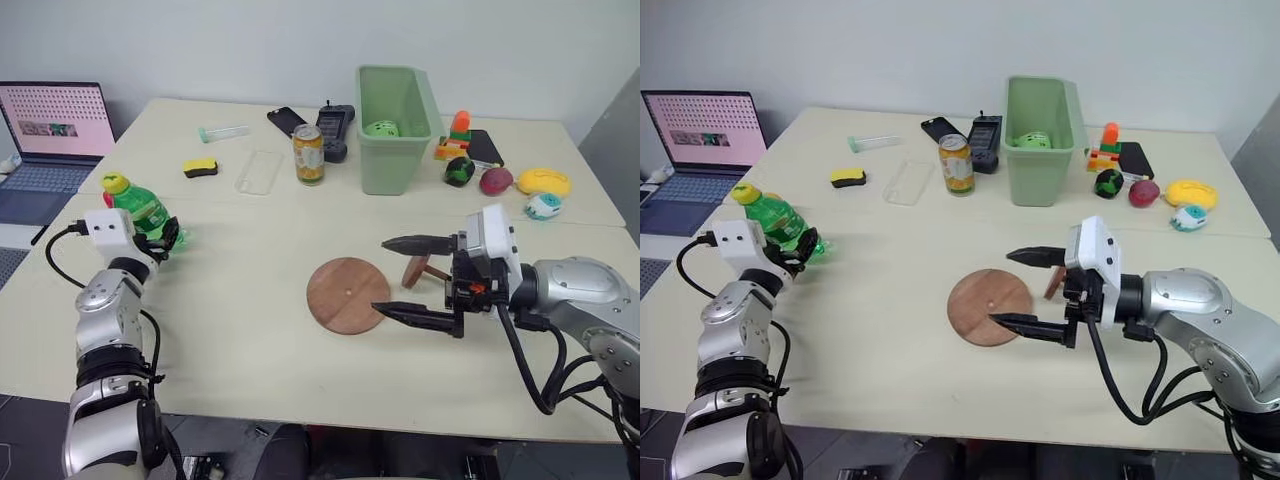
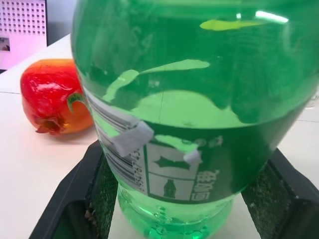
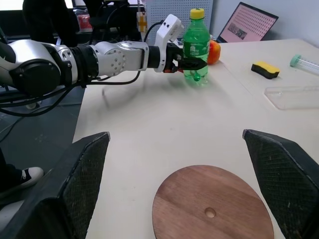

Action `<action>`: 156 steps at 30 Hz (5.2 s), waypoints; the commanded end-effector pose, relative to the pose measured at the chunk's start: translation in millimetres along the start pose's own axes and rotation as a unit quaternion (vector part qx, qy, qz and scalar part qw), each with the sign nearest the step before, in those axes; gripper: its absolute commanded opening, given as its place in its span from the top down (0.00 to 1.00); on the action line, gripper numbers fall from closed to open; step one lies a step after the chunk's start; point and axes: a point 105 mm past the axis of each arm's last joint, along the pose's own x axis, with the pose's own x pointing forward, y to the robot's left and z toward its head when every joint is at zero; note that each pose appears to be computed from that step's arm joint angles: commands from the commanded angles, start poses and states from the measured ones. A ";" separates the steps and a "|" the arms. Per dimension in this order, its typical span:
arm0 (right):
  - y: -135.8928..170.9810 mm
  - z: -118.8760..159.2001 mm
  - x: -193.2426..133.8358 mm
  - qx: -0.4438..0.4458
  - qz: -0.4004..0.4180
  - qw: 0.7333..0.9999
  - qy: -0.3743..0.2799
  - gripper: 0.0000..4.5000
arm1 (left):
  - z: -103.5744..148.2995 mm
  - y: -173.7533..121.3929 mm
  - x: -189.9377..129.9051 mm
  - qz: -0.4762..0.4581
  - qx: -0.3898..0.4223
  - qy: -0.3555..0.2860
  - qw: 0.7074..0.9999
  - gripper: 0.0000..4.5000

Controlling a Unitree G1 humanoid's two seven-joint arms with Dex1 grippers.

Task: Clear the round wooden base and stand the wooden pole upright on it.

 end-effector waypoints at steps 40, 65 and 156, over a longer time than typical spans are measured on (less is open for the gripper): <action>-25.6 -56.9 -95.4 0.012 -0.210 0.943 0.256 0.00 | 31.6 -200.1 -143.6 -0.598 0.197 0.040 0.776 0.00; -96.0 -90.6 -54.3 0.083 -0.102 0.883 0.451 0.00 | 32.0 -264.5 -156.2 -0.698 0.277 -0.016 0.660 0.00; -32.2 0.5 79.0 -0.028 -0.091 0.985 -0.141 0.94 | 22.2 -166.6 -120.5 -0.605 0.319 0.098 0.723 0.00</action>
